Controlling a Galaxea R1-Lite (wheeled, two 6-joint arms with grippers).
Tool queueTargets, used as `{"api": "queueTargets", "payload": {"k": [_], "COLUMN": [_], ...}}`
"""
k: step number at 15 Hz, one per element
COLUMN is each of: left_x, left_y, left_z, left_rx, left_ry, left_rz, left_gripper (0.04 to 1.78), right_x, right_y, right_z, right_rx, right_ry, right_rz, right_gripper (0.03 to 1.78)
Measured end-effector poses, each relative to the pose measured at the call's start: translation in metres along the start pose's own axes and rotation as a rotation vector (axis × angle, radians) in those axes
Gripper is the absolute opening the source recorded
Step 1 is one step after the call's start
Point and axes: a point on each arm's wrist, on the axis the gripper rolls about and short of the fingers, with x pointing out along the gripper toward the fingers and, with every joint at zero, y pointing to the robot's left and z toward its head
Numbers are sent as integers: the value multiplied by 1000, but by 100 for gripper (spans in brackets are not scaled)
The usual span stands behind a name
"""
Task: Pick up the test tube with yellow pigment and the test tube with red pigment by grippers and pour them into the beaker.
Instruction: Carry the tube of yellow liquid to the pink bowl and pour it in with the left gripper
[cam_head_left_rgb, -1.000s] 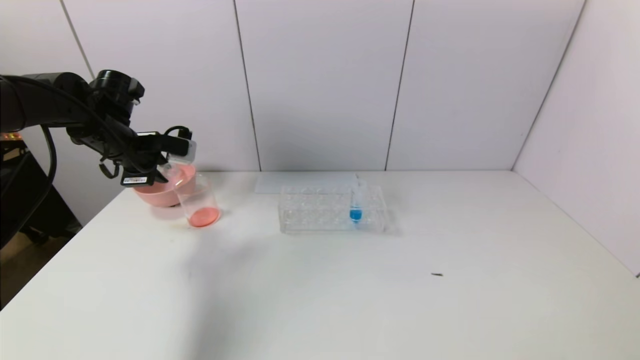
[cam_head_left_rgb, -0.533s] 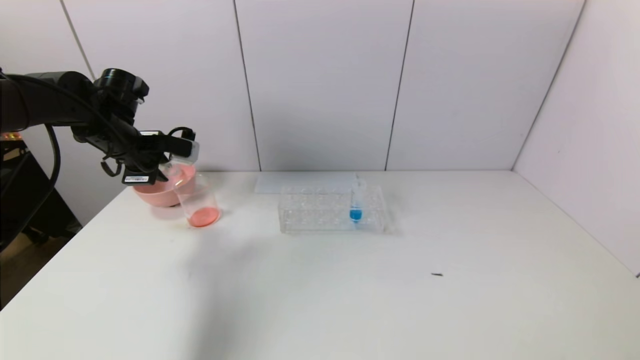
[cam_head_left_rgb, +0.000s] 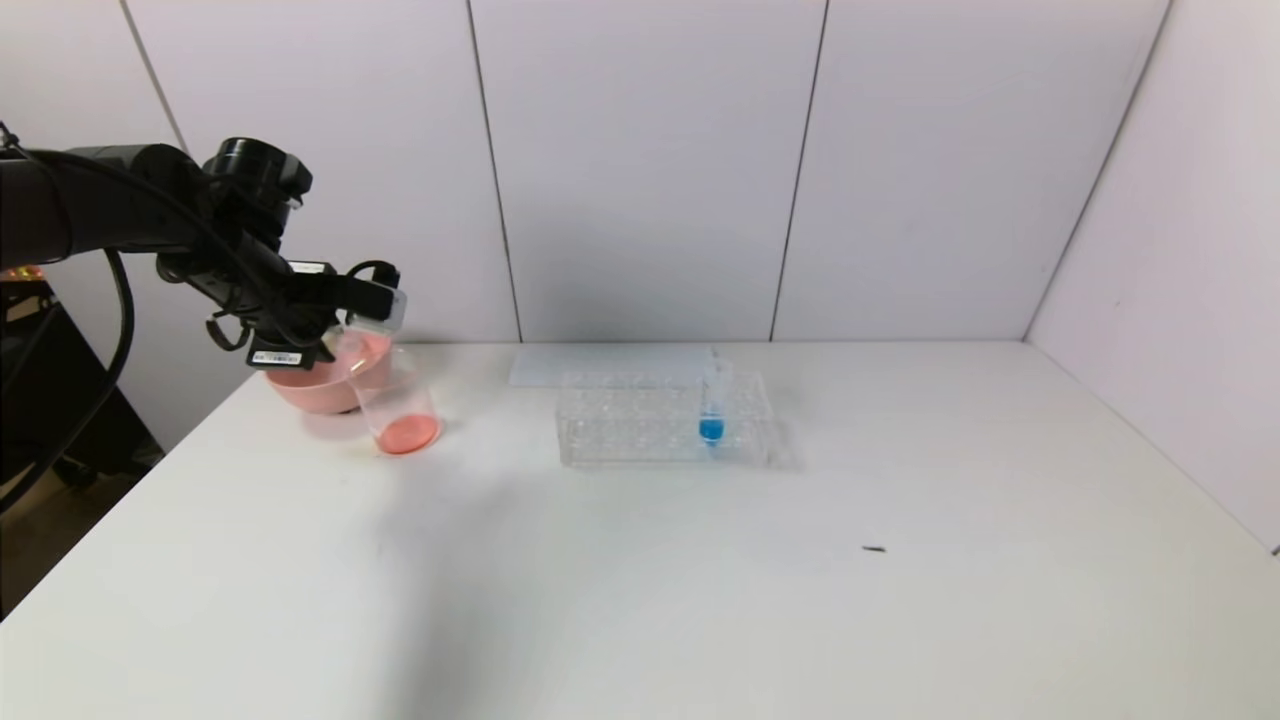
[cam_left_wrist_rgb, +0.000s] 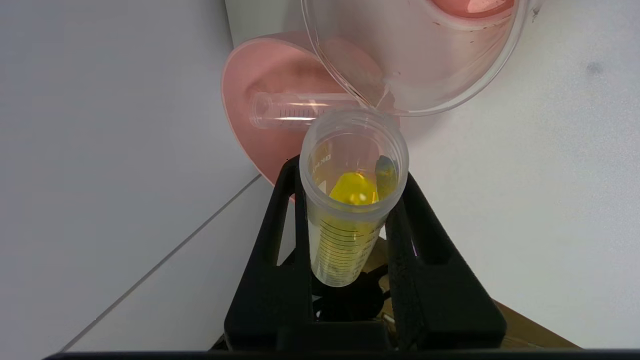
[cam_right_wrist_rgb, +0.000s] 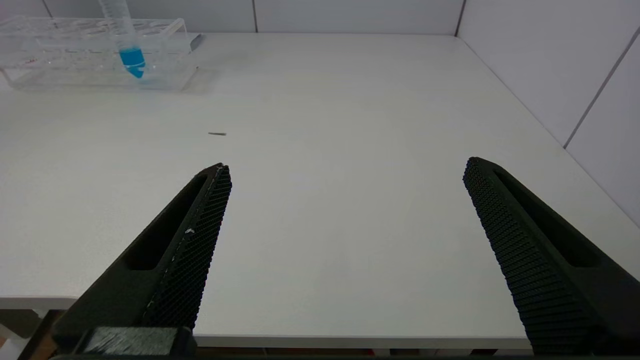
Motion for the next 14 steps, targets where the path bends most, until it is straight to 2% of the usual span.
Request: {"api": "queueTargets", "payload": {"k": [14], "left_x": [7], "left_y": [-2], "left_z": [7], "left_rx": [83], "left_ry": [88], "left_rz": [-16], "left_gripper": [44], "right_x": [0], "right_y": [0], "right_z": [0], "right_rx": [0], "right_ry": [0], "right_rz": [0], "right_gripper": [170]}}
